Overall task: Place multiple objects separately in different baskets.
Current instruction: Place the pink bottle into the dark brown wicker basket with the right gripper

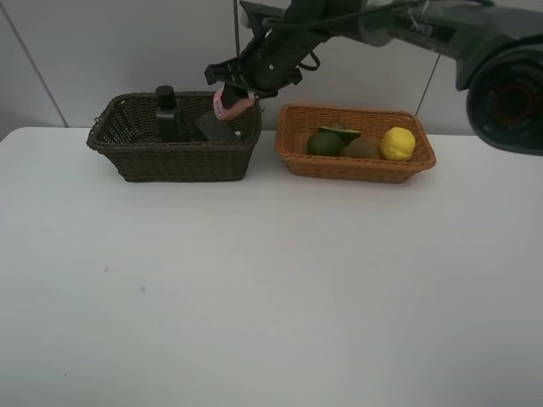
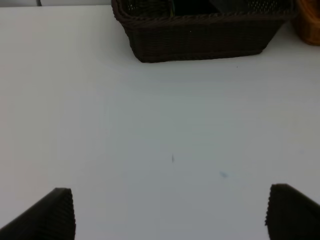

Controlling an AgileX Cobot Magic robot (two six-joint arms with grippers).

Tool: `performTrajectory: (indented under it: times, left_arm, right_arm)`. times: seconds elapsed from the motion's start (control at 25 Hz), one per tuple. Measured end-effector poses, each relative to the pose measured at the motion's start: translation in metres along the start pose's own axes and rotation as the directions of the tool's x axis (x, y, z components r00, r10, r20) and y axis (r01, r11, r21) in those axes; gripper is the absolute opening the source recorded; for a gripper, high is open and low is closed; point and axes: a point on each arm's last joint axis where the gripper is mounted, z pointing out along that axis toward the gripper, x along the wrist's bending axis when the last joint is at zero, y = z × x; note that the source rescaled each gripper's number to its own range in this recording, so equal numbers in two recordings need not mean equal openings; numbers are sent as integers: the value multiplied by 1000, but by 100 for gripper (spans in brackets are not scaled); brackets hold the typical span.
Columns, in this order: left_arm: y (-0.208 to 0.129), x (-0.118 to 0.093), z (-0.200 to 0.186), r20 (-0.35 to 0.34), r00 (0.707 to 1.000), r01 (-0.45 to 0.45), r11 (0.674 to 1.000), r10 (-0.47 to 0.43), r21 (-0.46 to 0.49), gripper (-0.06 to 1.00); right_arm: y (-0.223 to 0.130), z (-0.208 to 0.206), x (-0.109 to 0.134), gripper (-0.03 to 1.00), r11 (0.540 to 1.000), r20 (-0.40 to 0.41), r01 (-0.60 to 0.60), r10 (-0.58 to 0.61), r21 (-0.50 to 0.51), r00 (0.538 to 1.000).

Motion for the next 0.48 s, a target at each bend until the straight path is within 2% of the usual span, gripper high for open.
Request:
performTrajectory:
  times: [0.16,0.2,0.24,0.36,0.44,0.48]
  left_arm:
    - [0,0,0,0,1000,0,1000,0,0,100]
    - [0,0,0,0,1000,0,1000,0,0,100]
    - [0,0,0,0,1000,0,1000,0,0,100]
    - [0,0,0,0,1000,0,1000,0,0,100]
    - [0,0,0,0,1000,0,1000,0,0,100]
    - [0,0,0,0,1000,0,1000,0,0,100]
  right_arm:
    - [-2,15,-4,0,999,26,12,-11,-39,1000]
    - [-1,16,-3,3,998,38,27,-25,-55,999]
    - [0,16,-1,12,997,46,43,-40,-64,998]
    - [3,17,9,72,993,56,79,-74,-91,996]
    - [2,17,13,89,993,53,87,-83,-83,995]
    - [1,18,14,94,994,49,88,-85,-72,995]
